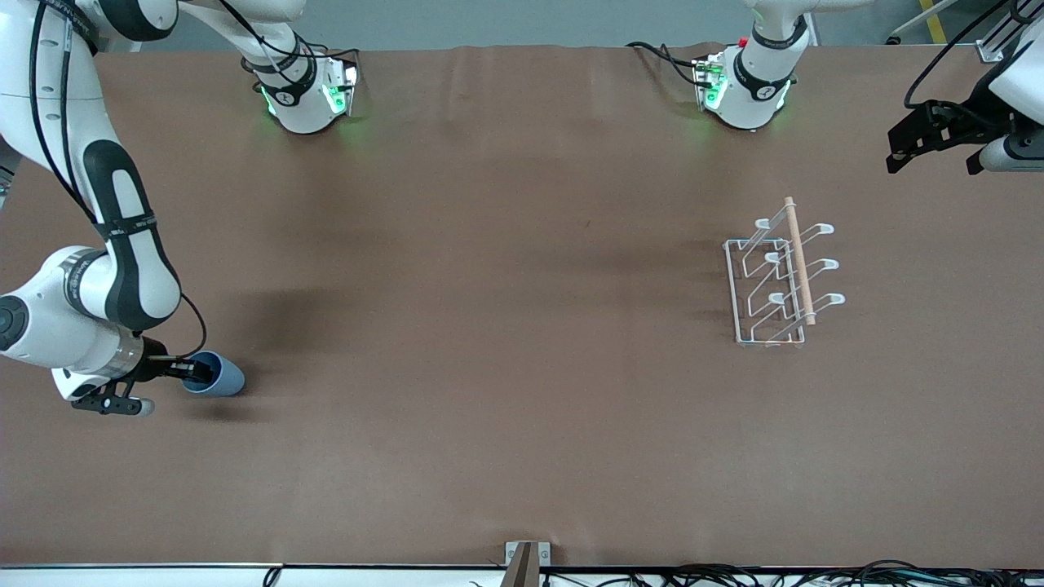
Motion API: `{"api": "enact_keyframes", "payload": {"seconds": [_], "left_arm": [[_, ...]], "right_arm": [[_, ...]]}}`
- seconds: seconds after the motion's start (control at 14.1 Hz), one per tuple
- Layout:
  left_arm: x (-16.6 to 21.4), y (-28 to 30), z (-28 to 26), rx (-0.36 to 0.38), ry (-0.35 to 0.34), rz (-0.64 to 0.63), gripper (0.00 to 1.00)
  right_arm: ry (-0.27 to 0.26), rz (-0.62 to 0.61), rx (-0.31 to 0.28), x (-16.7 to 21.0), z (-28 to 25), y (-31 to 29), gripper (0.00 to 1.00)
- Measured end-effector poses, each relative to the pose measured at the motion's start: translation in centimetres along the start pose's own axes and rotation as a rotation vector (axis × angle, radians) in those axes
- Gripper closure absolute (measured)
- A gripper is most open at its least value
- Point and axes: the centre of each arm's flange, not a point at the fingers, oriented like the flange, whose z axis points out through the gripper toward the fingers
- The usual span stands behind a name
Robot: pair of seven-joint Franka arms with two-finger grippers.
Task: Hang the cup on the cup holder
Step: 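Grasp the light blue cup with the right gripper, then lift the cup sideways with the right gripper while the left gripper approaches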
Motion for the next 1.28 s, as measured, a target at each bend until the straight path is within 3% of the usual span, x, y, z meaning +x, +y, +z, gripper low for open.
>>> {"api": "enact_keyframes", "payload": {"seconds": [0.28,0.57,0.92,1.28], "left_arm": [[0.1,0.0,-0.1,0.0,0.002,0.0,0.0],[0.0,0.0,-0.2,0.0,0.002,0.0,0.0],[0.0,0.1,-0.2,-0.009,0.0,0.013,0.0],[0.0,1.7,-0.3,-0.119,-0.003,0.065,0.0]], "right_arm": [[-0.007,-0.004,0.014,0.5,-0.9,-0.6,0.96],[-0.105,-0.041,0.09,-0.1,-4.7,-4.5,0.96],[-0.198,-0.055,0.341,-2.5,-10.9,-12.7,0.96],[-0.257,-0.039,0.657,-4.4,-12.5,-22.3,0.96]]}}
